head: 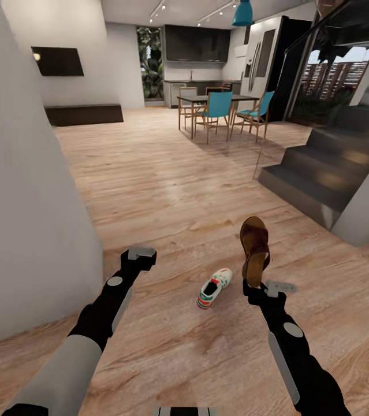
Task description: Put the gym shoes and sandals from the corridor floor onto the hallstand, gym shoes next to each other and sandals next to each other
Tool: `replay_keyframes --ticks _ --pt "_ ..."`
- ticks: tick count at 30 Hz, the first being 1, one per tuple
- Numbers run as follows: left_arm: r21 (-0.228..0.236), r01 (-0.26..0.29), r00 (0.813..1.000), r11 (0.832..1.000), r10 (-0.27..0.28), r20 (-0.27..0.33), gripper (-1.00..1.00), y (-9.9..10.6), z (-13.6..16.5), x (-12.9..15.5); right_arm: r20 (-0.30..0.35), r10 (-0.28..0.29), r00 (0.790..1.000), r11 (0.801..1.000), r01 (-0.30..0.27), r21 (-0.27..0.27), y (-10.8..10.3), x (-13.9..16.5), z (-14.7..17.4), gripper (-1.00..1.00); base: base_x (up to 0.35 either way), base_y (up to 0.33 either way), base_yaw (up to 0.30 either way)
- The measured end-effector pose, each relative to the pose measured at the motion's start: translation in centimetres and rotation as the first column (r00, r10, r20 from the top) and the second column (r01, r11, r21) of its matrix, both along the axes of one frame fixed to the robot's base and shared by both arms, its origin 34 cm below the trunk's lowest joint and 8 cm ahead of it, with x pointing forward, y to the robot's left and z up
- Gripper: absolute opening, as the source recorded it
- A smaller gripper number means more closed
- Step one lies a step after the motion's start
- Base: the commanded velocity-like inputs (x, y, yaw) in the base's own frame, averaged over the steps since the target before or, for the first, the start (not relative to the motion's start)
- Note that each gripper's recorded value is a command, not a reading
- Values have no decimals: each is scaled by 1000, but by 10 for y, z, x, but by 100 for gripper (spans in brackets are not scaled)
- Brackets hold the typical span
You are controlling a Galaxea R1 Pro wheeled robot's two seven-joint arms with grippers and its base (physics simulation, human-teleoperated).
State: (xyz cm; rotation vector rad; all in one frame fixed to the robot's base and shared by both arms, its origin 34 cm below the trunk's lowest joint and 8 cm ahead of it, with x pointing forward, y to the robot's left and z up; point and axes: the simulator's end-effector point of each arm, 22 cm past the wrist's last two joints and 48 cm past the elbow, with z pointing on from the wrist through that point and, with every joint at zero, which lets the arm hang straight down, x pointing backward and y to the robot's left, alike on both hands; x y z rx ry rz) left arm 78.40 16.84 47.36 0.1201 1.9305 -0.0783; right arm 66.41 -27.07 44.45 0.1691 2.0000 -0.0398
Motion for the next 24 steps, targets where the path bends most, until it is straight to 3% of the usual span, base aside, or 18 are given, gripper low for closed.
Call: replay_keyframes --ticks 9,22,24 --pt "0 0 1000 1000 0 5 100 0 4 0 6 -1 1000 1000 1 0 -1 0 3 -100 319 0 -144" --pt "-1 0 1000 1000 0 5 100 -1 3 0 3 -1 1000 1000 1 0 -1 0 2 -100 27 0 -3" --pt "-4 1 1000 1000 -1 0 100 -1 2 -1 -44 5 999 1000 -5 2 1 -4 -7 -100 0 0 0"
